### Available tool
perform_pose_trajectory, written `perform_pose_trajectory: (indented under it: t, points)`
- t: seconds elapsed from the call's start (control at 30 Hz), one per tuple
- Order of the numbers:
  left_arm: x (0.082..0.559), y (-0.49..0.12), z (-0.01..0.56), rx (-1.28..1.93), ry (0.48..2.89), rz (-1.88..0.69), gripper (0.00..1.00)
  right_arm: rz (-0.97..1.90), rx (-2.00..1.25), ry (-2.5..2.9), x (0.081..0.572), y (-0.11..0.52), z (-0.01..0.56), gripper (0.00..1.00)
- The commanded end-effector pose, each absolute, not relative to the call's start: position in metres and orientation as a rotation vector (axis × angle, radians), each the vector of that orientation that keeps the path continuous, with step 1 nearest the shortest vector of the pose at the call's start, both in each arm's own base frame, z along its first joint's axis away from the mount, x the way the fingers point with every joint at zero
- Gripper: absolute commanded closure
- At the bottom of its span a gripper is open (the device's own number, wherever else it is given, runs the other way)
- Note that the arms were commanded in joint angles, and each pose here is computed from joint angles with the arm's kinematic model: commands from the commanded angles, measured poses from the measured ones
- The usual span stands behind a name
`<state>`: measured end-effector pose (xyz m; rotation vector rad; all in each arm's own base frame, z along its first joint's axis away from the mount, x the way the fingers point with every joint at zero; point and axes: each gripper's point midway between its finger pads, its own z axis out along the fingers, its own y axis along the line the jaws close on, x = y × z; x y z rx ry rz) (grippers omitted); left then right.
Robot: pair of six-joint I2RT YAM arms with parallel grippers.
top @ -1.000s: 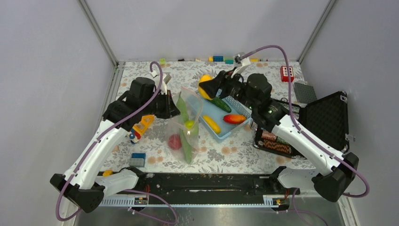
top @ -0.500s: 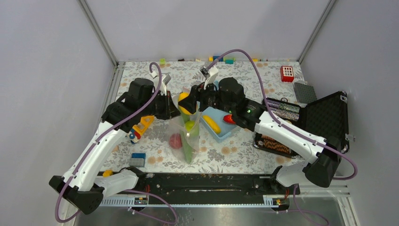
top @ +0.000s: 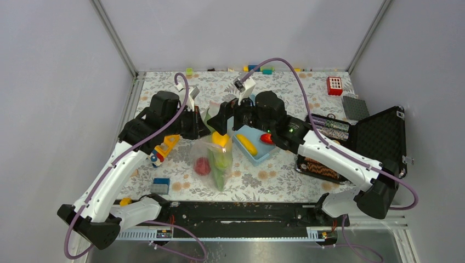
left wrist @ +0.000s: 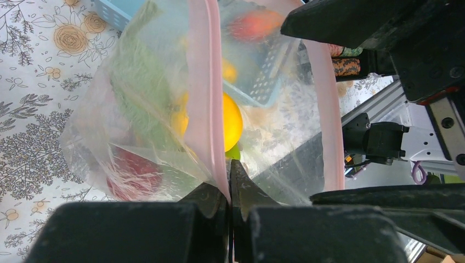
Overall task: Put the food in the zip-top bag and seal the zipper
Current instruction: Place the fake fruit in the zipper food storage bag, then pick up the fake fruit from the bin.
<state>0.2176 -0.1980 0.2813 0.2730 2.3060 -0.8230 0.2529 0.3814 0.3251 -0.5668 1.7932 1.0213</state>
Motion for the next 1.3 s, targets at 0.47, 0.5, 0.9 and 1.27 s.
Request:
perform_pose_trajectory:
  t: [0.47,0.5,0.9,1.27]
  points:
    - [0.219,-0.203,0.307,0.329,2.179,-0.871,1.0,0.784,-0.378,1.978,0.295,0.288,0.285,0.0]
    - [0.216,-0.205,0.308,0.348,2.176,-0.895,1.0,0.763,-0.348,2.007,0.302,0.282,0.275,0.0]
    - [0.198,-0.221,0.32,0.465,2.114,-1.054,1.0,0.58,-0.233,2.459,0.34,0.264,0.143,0.01]
    - [0.198,-0.221,0.32,0.467,2.108,-1.053,1.0,0.524,-0.29,2.576,0.356,0.271,0.088,0.02]
